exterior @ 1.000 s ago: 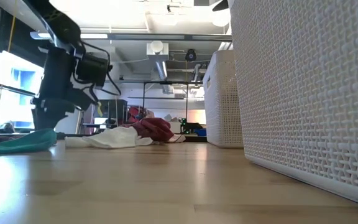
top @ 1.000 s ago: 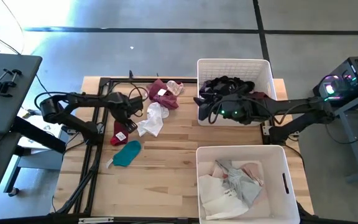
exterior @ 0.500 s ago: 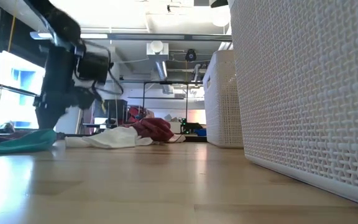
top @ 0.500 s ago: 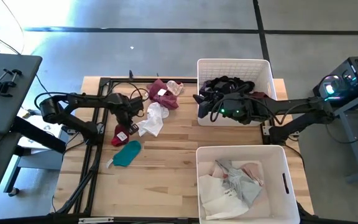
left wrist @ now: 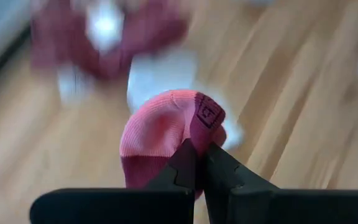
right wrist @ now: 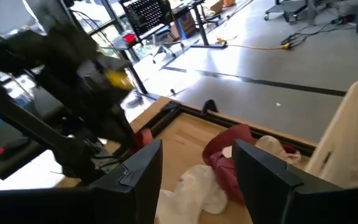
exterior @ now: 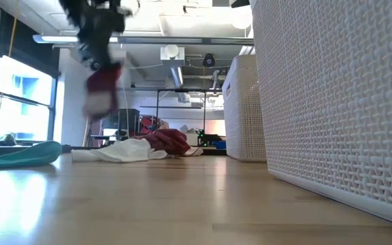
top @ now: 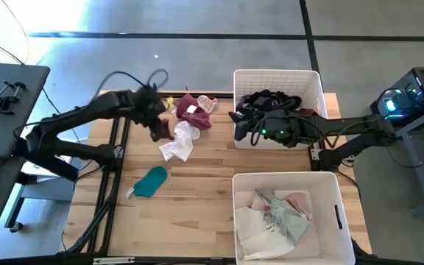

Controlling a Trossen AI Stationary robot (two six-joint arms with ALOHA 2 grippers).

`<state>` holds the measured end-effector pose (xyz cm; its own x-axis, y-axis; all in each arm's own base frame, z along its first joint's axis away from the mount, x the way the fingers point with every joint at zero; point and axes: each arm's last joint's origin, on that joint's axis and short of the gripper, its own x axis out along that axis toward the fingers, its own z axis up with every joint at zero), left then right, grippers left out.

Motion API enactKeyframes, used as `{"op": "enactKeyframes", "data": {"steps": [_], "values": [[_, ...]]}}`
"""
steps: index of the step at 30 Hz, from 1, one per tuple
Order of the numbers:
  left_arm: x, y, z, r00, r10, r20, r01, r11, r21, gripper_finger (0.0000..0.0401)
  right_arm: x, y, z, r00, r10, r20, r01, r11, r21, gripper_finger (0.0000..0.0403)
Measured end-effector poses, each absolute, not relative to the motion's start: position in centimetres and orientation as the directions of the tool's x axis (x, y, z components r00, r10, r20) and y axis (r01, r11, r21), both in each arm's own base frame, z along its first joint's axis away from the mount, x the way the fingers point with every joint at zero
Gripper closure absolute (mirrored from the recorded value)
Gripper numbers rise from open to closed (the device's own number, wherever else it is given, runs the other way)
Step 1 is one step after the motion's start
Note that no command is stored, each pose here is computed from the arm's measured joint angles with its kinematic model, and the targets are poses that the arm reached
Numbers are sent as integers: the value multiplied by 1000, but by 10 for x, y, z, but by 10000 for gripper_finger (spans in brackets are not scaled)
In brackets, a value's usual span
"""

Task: Sort clothes
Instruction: Put the red sock into the top bin

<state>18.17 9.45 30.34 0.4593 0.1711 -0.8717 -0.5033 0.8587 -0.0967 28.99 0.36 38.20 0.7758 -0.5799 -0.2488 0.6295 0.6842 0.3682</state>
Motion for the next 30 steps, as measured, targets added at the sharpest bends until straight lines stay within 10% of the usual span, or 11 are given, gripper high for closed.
{"op": "enactKeyframes", "data": {"steps": [11,18,30], "values": [[200,94,366,922,63,-381,-173,950,-259,401,293,11,377,832,-469,-295,547,783,298,222],[213,89,375,965,-9,-261,-66,958,-278,401,322,21,362,924,-224,-310,302,925,231,222],[239,74,364,952,-104,-288,4,945,-328,401,379,4,325,893,-417,-169,449,852,271,224]]}}
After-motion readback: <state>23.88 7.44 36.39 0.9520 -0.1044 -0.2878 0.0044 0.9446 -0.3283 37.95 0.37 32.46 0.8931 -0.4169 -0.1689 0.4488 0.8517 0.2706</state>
